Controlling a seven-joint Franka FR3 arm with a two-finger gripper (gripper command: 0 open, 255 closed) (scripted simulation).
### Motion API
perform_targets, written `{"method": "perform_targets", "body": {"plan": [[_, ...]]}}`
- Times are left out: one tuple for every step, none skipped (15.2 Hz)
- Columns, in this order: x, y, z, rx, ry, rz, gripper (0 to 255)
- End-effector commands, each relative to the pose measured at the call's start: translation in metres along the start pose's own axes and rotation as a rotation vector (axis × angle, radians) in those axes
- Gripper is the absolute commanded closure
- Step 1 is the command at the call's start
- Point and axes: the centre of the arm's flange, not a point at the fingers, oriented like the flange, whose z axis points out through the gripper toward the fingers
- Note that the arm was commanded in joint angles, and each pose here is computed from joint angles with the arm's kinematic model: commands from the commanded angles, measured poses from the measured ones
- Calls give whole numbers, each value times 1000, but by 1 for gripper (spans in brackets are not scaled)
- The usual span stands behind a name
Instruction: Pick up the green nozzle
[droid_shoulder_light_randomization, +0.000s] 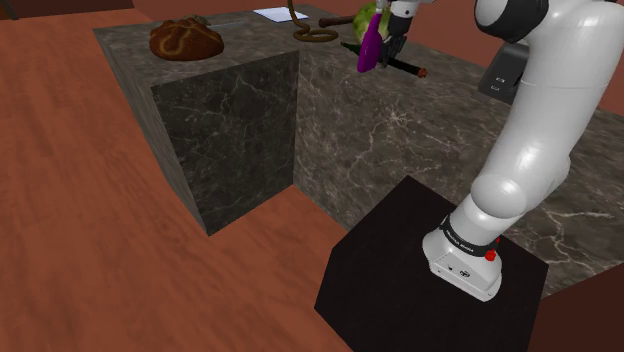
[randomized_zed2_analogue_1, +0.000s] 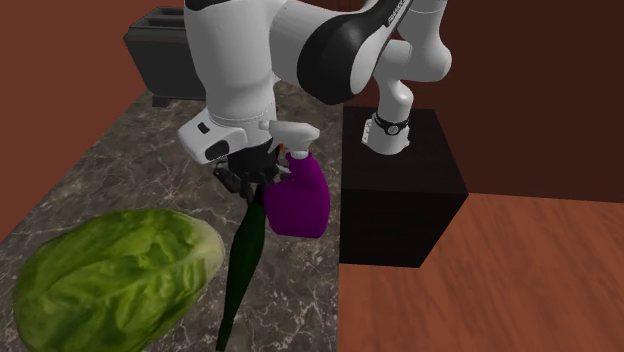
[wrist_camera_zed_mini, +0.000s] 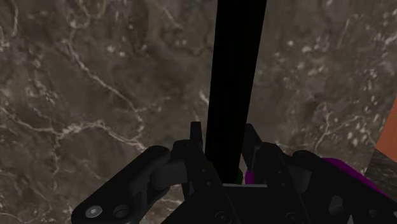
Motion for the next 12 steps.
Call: {"method": "perform_targets", "body": {"plan": [[1,1,-11,0,0,0,255],[1,1,-16,0,0,0,255],[1,1,-22,0,0,0,255],[1,1,-27,0,0,0,255],[1,1,-32,0,0,0,255],[1,1,-38,0,0,0,255],[1,1,-43,0,0,0,255],[1,1,-48,0,0,0,255],[1,1,-53,0,0,0,255],[2,2,-59,0,0,0,255],[2,1,-59,0,0,0,255],[2,2,-59,0,0,0,255]]}}
